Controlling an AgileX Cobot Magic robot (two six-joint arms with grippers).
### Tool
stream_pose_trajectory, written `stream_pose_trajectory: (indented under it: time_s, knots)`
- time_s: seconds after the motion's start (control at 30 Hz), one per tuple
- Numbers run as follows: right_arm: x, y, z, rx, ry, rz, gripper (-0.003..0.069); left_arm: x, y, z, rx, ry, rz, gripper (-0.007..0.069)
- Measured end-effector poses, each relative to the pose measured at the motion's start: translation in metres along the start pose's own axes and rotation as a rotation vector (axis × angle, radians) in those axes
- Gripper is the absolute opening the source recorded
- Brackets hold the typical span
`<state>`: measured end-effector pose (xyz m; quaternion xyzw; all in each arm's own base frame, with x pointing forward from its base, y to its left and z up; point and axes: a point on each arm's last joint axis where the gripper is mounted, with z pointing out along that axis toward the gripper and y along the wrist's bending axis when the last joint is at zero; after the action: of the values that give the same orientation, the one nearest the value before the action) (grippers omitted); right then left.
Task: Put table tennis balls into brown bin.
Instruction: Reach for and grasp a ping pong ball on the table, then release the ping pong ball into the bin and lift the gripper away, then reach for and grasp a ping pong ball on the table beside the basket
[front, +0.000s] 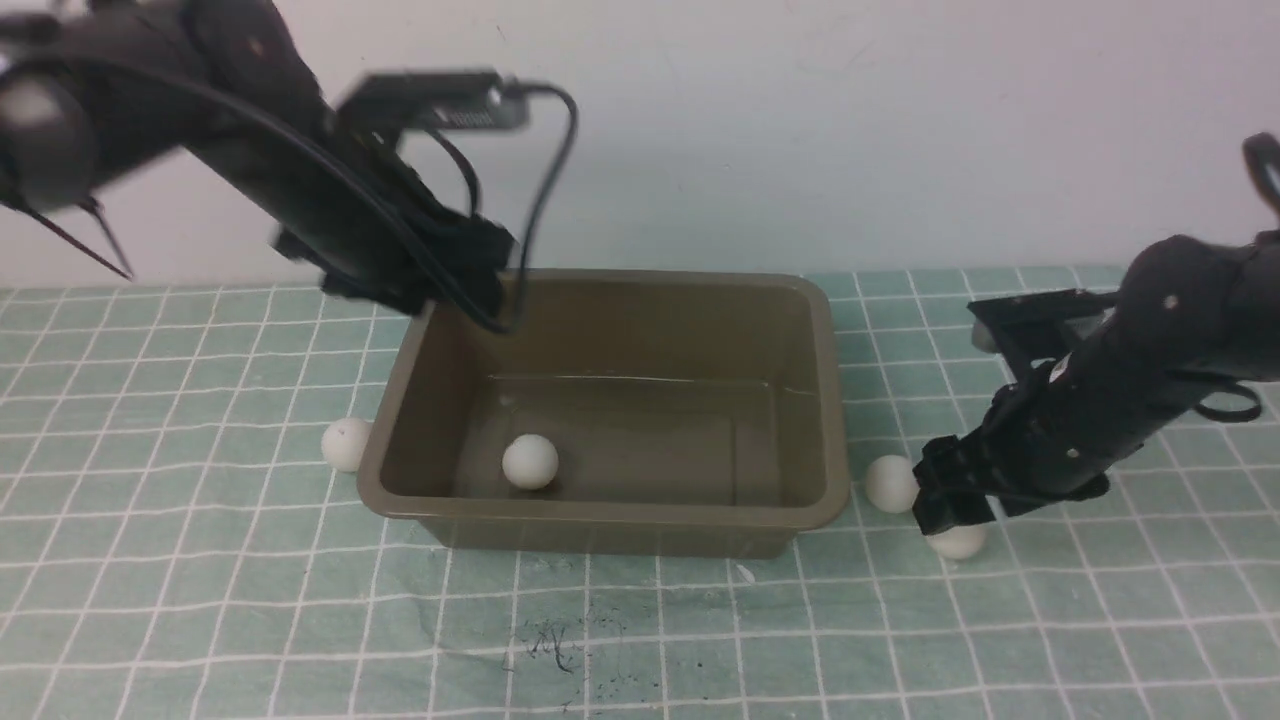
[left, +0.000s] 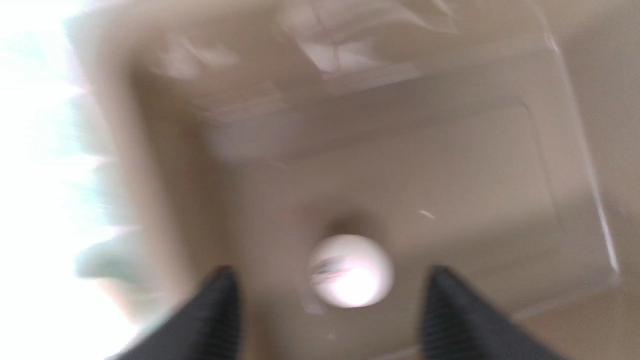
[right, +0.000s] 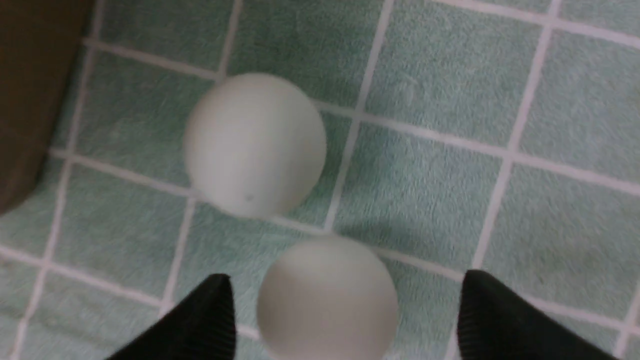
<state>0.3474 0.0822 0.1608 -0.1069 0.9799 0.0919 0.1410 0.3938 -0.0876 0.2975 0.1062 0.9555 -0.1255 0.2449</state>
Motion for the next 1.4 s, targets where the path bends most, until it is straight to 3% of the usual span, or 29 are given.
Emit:
stream_pose_trajectory:
  time_s: [0.07,0.13,0.3,0.43,0.57,0.67,0.73,0.83,0.9,1.0,1.07,1.13,1.2,1.23,1.3,1.4]
  knots:
    - [0.000,-0.001,0.006,0.000,0.016,0.003,0.0338,-0.004,0.021,-0.024,-0.054,-0.035,-0.026,0.0125]
    - [-0.001,-0.002,0.005,-0.002,0.024,0.005,0.0353,-0.001,0.043,-0.041,-0.097,-0.043,-0.079,0.0034]
    - [-0.003,-0.002,-0.019,-0.027,0.069,0.020,0.0356,0.014,0.091,-0.046,-0.157,0.040,-0.206,-0.0005]
    - [-0.024,0.027,-0.084,-0.107,-0.129,0.011,0.0356,0.024,0.106,-0.014,-0.137,0.158,-0.217,0.0001]
    - [-0.037,0.051,-0.107,-0.163,-0.241,-0.022,0.0356,0.027,0.107,0.013,-0.093,0.205,-0.200,0.0039]
    - [-0.055,0.085,-0.113,-0.211,-0.316,-0.101,0.0356,0.029,0.105,0.040,-0.056,0.237,-0.180,0.0111]
    - [-0.068,0.099,-0.100,-0.227,-0.307,-0.140,0.0359,0.032,0.103,0.059,-0.038,0.266,-0.169,0.0210]
    - [-0.078,0.105,-0.088,-0.235,-0.283,-0.152,0.0408,0.035,0.103,0.075,-0.032,0.283,-0.165,0.0303]
    - [-0.085,0.107,-0.085,-0.237,-0.252,-0.166,0.0537,0.038,0.108,0.094,-0.037,0.279,-0.173,0.0442]
    - [-0.088,0.106,-0.096,-0.209,-0.257,-0.199,0.0608,0.039,0.111,0.105,-0.041,0.272,-0.181,0.0499]
    - [-0.090,0.101,-0.109,-0.163,-0.280,-0.222,0.0619,0.042,0.113,0.113,-0.040,0.279,-0.187,0.0521]
    - [-0.089,0.096,-0.117,-0.127,-0.289,-0.224,0.0603,0.045,0.115,0.122,-0.038,0.292,-0.193,0.0520]
    - [-0.087,0.084,-0.131,-0.072,-0.297,-0.210,0.0544,0.048,0.117,0.127,-0.034,0.307,-0.198,0.0470]
    - [-0.086,0.076,-0.138,-0.038,-0.297,-0.199,0.0489,0.048,0.116,0.127,-0.033,0.307,-0.201,0.0393]
    - [-0.083,0.058,-0.148,0.014,-0.278,-0.172,0.0377,0.046,0.117,0.124,-0.045,0.323,-0.188,0.0343]
    - [-0.077,0.032,-0.150,0.049,-0.194,-0.109,0.0225,0.036,0.117,0.111,-0.068,0.333,-0.172,0.0353]
